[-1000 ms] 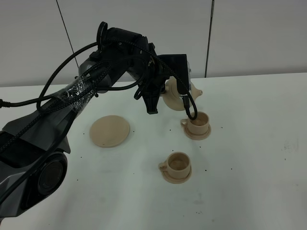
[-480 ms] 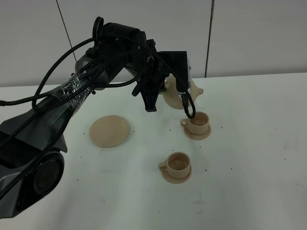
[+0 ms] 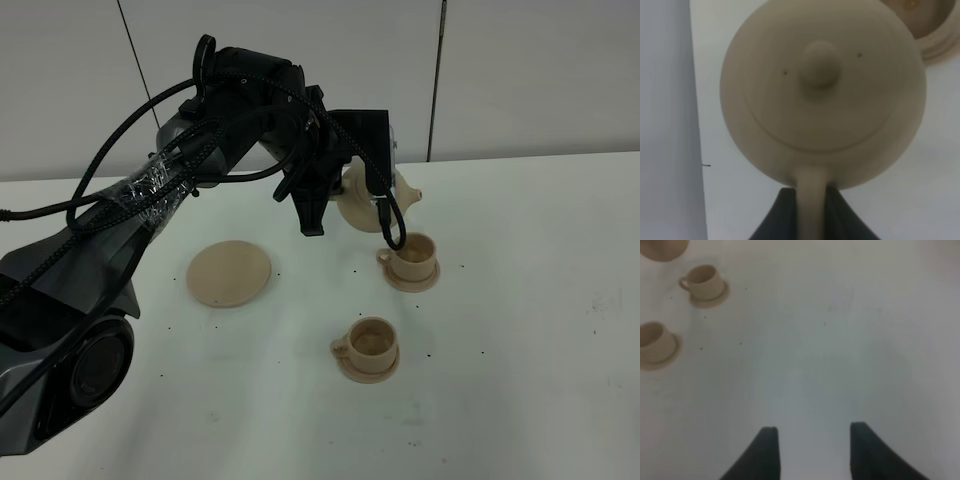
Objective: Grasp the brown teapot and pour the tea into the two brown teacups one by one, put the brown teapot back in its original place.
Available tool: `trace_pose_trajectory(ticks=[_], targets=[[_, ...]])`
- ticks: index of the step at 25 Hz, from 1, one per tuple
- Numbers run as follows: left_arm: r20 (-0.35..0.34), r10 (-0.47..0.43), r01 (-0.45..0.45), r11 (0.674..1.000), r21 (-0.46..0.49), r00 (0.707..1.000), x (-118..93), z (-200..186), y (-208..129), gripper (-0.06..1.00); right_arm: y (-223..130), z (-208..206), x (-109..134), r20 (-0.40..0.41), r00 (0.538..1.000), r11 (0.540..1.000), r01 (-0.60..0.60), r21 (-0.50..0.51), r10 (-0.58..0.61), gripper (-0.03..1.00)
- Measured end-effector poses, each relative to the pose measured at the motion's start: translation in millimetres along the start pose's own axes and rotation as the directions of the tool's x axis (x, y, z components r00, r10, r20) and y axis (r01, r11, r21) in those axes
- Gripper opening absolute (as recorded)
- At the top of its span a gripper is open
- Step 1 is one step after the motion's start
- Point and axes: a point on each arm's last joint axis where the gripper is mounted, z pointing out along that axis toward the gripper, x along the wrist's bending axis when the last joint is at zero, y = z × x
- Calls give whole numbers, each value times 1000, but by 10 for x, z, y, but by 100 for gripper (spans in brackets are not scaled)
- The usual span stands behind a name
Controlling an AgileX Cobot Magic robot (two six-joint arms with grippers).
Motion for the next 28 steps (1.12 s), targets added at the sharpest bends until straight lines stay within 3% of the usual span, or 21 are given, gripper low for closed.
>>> trace_pose_trajectory(ticks=[28], targets=[[-28,39,-38,999,25,999,46,-120,-21,17,0,0,0,0,1000,1000,0,0,0,32]])
